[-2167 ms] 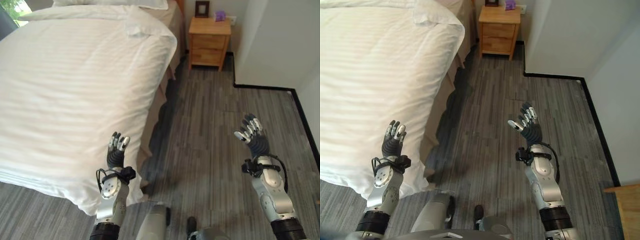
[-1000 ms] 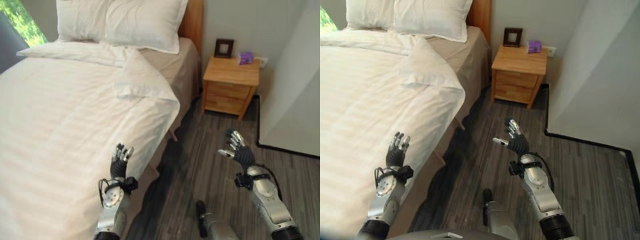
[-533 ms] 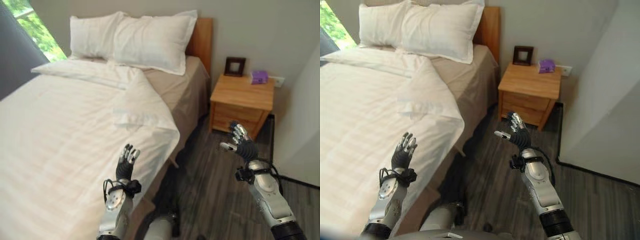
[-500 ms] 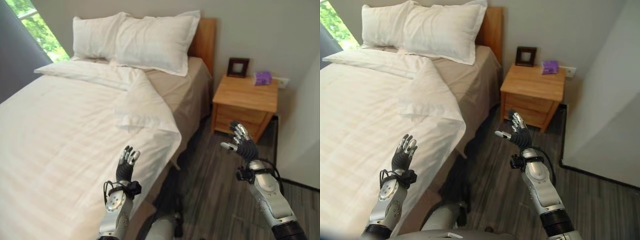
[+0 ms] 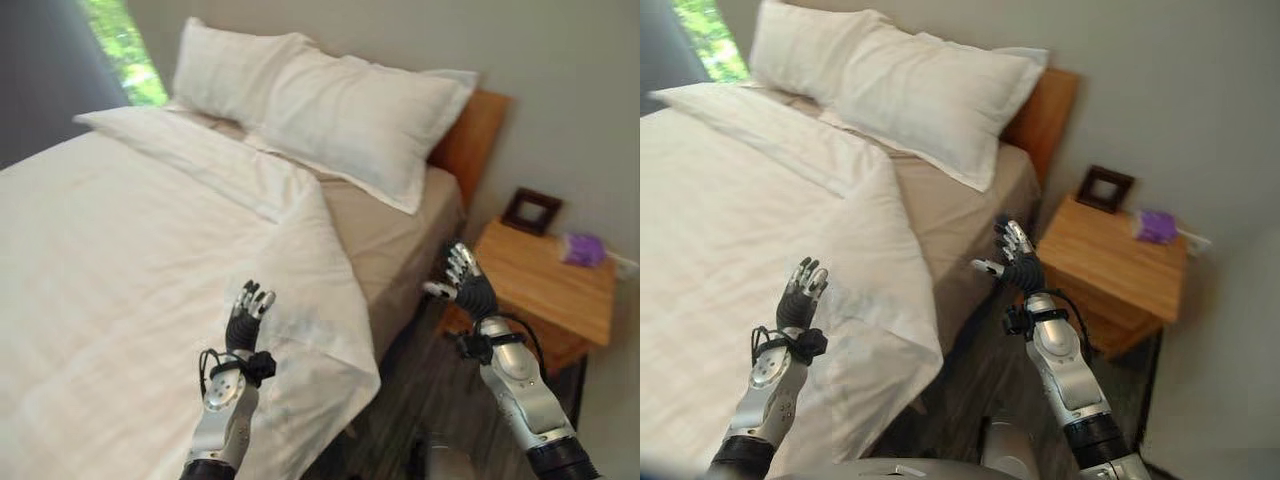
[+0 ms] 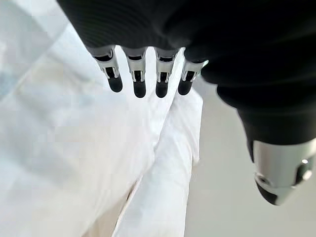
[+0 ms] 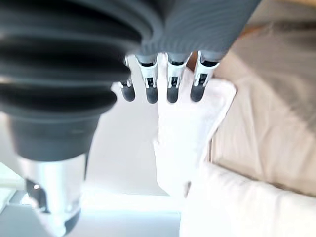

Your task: Making the bed.

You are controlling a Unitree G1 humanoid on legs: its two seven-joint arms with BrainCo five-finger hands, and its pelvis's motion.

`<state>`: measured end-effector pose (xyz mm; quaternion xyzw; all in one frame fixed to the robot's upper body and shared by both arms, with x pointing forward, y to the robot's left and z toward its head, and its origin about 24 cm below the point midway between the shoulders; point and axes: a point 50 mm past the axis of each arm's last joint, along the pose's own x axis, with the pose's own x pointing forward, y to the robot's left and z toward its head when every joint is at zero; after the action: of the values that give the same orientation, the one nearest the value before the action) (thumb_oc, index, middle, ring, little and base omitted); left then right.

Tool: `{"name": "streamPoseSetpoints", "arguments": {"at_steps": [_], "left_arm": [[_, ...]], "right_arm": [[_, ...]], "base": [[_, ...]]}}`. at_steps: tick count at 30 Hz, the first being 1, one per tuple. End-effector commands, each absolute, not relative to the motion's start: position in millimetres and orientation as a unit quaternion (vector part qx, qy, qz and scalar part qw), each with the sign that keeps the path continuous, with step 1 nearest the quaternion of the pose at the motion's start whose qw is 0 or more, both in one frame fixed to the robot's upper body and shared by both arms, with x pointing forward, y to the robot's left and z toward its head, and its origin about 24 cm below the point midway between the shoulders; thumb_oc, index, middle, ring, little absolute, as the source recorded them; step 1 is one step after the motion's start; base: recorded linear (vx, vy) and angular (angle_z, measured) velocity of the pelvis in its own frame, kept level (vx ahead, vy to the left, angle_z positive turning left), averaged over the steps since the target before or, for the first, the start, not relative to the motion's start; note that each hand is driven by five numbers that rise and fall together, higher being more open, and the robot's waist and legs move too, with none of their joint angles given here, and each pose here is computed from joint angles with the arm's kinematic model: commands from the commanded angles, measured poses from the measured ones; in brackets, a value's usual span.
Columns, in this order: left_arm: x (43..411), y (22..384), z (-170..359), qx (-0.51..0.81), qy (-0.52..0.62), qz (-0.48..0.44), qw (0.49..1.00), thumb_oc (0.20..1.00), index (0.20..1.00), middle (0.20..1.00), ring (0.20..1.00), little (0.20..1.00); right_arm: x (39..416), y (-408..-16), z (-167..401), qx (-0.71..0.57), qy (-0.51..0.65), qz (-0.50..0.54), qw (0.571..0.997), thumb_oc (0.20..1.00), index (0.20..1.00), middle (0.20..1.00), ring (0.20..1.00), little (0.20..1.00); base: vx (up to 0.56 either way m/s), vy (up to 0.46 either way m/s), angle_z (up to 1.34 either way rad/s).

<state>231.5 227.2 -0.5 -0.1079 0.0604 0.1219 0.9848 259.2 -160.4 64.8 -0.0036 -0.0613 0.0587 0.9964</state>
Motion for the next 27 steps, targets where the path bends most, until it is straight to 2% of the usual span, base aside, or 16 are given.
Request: {"name": "streamPoseSetpoints", "arguments": {"at_steps": [1,11,16,17,18,22,27], "left_arm": [[238,231,25,-0.088,-0.004,0.097,0.991,1.0,1.0,1.0,1.0,1.0],[234,229,11,-0.145,0.015,0.124,0.981,1.0,1.0,1.0,1.0,1.0],[238,219,7,-0.164,0.028,0.108,0.98,1.0,1.0,1.0,1.0,1.0],[237,216,5,-0.158,0.035,0.093,0.982,1.0,1.0,1.0,1.0,1.0],[236,216,5,-0.155,0.036,0.092,0.983,1.0,1.0,1.0,1.0,1.0],[234,219,7,-0.131,0.036,0.09,0.987,1.0,1.0,1.0,1.0,1.0],[227,235,11,-0.091,0.033,0.109,0.989,1.0,1.0,1.0,1.0,1.0]], "right_arm": [[264,-171,94,-0.001,-0.137,0.045,0.989,1.0,1.0,1.0,1.0,1.0],[257,-206,91,-0.03,-0.126,0.007,0.992,1.0,1.0,1.0,1.0,1.0],[252,-235,96,-0.06,-0.133,-0.062,0.987,1.0,1.0,1.0,1.0,1.0],[239,-252,82,-0.063,-0.105,-0.11,0.986,1.0,1.0,1.0,1.0,1.0],[236,-253,79,-0.061,-0.098,-0.116,0.986,1.0,1.0,1.0,1.0,1.0],[227,-255,68,-0.05,-0.078,-0.128,0.987,1.0,1.0,1.0,1.0,1.0],[229,-241,61,-0.036,-0.064,-0.097,0.993,1.0,1.0,1.0,1.0,1.0]], "base": [[0.36,-0.308,1.54],[0.13,-0.338,1.41],[-0.06,-0.233,1.33],[-0.04,-0.101,1.96],[-0.04,-0.108,1.07],[0.01,0.027,0.55],[-0.02,0.147,-0.15]]}}
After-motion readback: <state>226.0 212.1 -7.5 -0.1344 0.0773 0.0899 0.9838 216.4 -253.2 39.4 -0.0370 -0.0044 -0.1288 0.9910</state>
